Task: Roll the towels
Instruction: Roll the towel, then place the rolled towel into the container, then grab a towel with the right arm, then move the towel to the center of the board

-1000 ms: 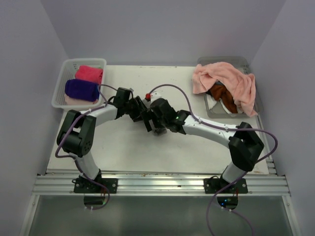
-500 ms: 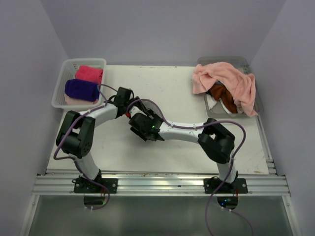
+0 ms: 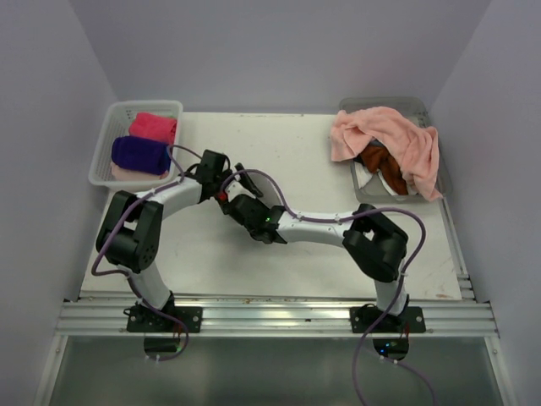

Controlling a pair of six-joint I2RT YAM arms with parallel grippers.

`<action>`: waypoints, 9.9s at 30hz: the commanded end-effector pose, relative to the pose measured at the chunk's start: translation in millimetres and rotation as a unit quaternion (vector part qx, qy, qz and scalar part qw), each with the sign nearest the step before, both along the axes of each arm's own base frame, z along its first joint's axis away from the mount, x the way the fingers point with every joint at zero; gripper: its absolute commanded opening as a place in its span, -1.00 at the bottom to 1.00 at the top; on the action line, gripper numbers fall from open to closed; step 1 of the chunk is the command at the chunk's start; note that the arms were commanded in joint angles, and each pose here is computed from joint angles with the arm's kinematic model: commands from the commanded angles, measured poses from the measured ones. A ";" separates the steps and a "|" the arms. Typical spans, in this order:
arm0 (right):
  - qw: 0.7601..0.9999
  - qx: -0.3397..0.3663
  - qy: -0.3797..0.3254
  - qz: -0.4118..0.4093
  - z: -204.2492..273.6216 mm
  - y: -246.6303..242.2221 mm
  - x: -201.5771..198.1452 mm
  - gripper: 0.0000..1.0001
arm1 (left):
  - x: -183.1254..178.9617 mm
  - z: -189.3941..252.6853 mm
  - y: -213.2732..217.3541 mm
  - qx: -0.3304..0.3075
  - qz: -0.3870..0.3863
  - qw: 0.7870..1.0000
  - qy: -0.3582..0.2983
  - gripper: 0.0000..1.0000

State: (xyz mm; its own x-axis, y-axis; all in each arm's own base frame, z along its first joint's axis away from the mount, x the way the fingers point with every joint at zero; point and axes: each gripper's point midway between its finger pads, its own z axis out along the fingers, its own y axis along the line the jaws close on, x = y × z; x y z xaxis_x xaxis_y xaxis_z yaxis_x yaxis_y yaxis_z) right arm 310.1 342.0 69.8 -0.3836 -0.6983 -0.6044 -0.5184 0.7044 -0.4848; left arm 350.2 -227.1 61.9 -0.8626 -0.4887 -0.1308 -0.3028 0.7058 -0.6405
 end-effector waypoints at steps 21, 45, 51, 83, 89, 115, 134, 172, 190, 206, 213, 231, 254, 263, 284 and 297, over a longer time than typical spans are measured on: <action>0.929 0.335 0.156 0.040 43.6 20.2 -18.3 -0.76 | 9.9 15.7 -8.5 -0.025 -0.030 0.999 -0.037 0.97; 0.896 0.390 0.213 0.003 63.4 -4.7 -22.2 0.95 | 17.2 31.9 11.1 0.004 -0.009 0.999 -0.053 -0.21; 0.905 0.395 0.156 -0.021 104.3 -39.8 -22.1 0.97 | 32.3 59.9 34.7 -0.001 0.017 0.997 -0.081 -0.21; 0.920 0.357 0.126 -0.106 96.4 -81.5 -11.9 0.97 | 252.3 274.6 321.4 -0.053 0.334 0.875 -0.345 -0.15; 0.921 0.351 0.134 -0.104 93.3 -77.1 -9.0 0.97 | 280.1 265.0 349.1 -0.070 0.366 0.853 -0.366 -0.14; 0.921 0.346 0.146 -0.102 91.7 -70.8 -6.7 0.97 | 289.7 51.2 390.5 0.037 0.384 0.908 -0.164 0.20; 0.918 0.355 0.141 -0.109 95.8 -76.5 -12.0 0.97 | 265.4 83.7 396.7 0.080 0.397 0.897 -0.178 0.89; 0.921 0.356 0.113 -0.107 109.2 -90.0 -18.9 0.97 | 193.9 223.8 305.2 0.124 0.347 0.888 -0.274 0.84; 0.924 0.347 0.111 -0.116 109.9 -96.4 -22.5 0.97 | 288.5 114.8 276.5 0.082 0.265 0.929 -0.246 -0.91; 0.928 0.245 -0.028 -0.279 143.8 -189.6 27.9 0.97 | 229.6 260.9 251.4 0.107 0.222 0.901 -0.356 -0.67; 0.880 0.271 -0.018 -0.388 139.6 -257.0 63.6 0.93 | 183.2 246.9 186.2 0.156 0.143 0.916 -0.342 -0.49; 0.763 0.381 0.005 -0.523 105.7 -355.8 214.1 0.72 | 27.6 125.4 -19.2 0.100 -0.106 0.959 -0.242 0.34; 0.764 0.452 -0.096 -0.449 212.9 -350.5 235.6 -1.00 | -4.0 109.8 -47.0 0.086 -0.163 0.954 -0.235 0.35; 0.777 0.456 -0.121 -0.417 256.0 -348.8 210.7 -1.00 | 2.8 111.2 -50.9 0.087 -0.164 0.954 -0.237 0.35; 0.859 0.497 -0.078 -0.093 362.4 -127.0 78.3 -1.00 | 57.4 171.0 52.5 0.140 -0.049 0.952 -0.266 0.64; 0.905 0.372 0.096 -0.181 167.8 -114.1 70.2 0.58 | 50.8 160.1 93.6 0.196 -0.030 0.952 -0.234 0.75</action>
